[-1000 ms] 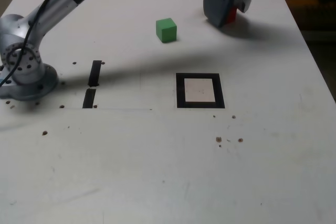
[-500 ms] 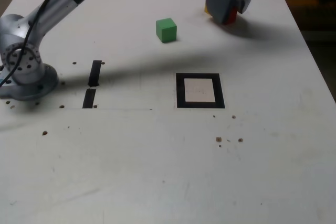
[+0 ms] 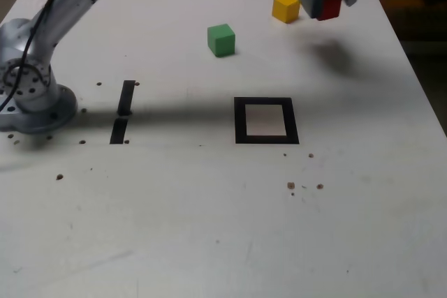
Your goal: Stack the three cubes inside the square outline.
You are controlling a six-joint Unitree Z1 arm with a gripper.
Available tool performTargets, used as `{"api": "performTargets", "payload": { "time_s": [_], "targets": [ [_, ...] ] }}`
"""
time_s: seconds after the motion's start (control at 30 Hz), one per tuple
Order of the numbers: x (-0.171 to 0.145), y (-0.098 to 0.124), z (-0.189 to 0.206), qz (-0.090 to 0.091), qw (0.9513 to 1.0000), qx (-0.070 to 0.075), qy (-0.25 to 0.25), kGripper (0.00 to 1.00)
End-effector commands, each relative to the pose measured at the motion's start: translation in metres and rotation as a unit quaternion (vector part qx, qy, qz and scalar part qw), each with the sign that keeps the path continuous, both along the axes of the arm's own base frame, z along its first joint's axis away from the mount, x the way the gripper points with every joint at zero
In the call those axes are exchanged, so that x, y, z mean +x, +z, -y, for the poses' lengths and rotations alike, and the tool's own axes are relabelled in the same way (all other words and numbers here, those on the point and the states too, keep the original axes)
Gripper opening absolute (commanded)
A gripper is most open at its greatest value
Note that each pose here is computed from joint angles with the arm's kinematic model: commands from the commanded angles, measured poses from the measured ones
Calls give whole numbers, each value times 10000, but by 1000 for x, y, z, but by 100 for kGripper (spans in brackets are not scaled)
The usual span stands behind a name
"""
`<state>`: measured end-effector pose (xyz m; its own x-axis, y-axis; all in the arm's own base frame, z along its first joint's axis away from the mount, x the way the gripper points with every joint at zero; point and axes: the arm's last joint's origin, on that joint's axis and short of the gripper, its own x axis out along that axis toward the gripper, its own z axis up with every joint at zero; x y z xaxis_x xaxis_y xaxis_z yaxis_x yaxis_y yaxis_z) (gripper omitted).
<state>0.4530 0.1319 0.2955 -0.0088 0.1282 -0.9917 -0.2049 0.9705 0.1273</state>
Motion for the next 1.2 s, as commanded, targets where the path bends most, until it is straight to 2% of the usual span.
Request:
{"api": "performTargets", "payload": {
  "time_s": [0.0,0.13,0.23,0.3,0.47,0.6,0.93,1.17],
  "targets": [
    [-19,31,31,65,9990,10,-443,16],
    [-47,40,82,-278,9937,-91,-1078,16],
    [-69,31,116,-552,9903,-154,-1265,16],
    [-79,20,132,-636,9902,-180,-1231,16],
    [-92,-12,157,-692,9922,-305,-988,16],
    [-100,-25,164,-746,9931,-379,-821,16],
    [-111,-39,164,-757,9931,-316,-842,16],
    [-110,-54,165,-663,9940,-325,-807,16]
  ]
}}
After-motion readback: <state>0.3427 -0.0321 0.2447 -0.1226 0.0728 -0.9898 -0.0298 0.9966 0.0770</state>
